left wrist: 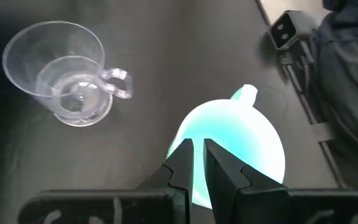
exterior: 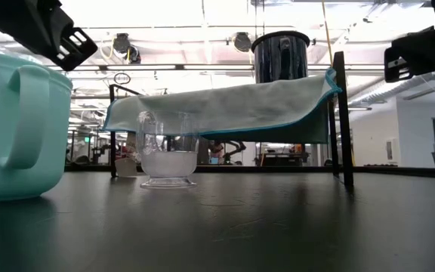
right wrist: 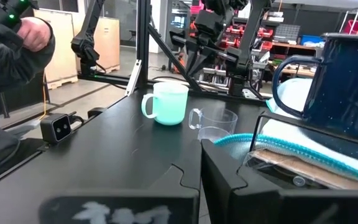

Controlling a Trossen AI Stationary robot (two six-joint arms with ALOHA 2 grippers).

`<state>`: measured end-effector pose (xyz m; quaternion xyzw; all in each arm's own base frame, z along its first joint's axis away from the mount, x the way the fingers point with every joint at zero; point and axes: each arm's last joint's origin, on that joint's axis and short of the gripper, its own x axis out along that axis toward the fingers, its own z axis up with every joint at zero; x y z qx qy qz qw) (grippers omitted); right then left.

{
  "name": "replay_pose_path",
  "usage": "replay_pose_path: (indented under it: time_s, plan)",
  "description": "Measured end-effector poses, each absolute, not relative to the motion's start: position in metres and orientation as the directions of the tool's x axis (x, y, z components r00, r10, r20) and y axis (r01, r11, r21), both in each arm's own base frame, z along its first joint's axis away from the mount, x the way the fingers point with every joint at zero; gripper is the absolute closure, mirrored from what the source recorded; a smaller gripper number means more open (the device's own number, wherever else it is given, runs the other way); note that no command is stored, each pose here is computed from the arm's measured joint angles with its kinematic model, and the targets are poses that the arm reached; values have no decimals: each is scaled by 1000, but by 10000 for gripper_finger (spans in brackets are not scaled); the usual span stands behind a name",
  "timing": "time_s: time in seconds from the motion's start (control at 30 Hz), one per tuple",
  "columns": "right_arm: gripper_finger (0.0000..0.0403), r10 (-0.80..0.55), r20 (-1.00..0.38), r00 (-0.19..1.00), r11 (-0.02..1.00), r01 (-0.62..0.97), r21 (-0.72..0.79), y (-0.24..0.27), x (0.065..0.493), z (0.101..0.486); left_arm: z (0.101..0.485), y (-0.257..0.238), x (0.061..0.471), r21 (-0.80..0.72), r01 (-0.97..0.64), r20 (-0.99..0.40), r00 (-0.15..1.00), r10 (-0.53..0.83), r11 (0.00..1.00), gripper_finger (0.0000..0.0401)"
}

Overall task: Stack small to large cups/mugs on shelf
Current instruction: Put the light blue mug on the shelf

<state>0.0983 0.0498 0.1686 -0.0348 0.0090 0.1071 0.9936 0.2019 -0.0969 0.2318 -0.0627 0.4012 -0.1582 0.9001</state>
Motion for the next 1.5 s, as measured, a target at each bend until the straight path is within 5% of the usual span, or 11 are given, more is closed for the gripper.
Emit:
replay_pose_path:
  time_s: [0.27, 0.6, 0.77, 1.5]
  plan:
    - [403, 212, -41, 976, 975, -214, -53, 50, 98, 167, 232, -98, 201, -295, 242, -700, 604, -382, 924, 343]
    - [403, 212, -41, 976, 975, -214, -53, 50, 98, 167, 233, -99, 203, -294, 251, -684, 618, -387, 922, 194]
    - [403, 212, -41, 976, 975, -214, -53, 50, 98, 167, 223, -101, 208, -286, 234, -718, 590, -370, 929, 152]
    - [403, 212, -41, 976, 976, -214, -40, 50, 98, 167, 204, -91, 215, -333, 30, -810, 504, -302, 943, 144]
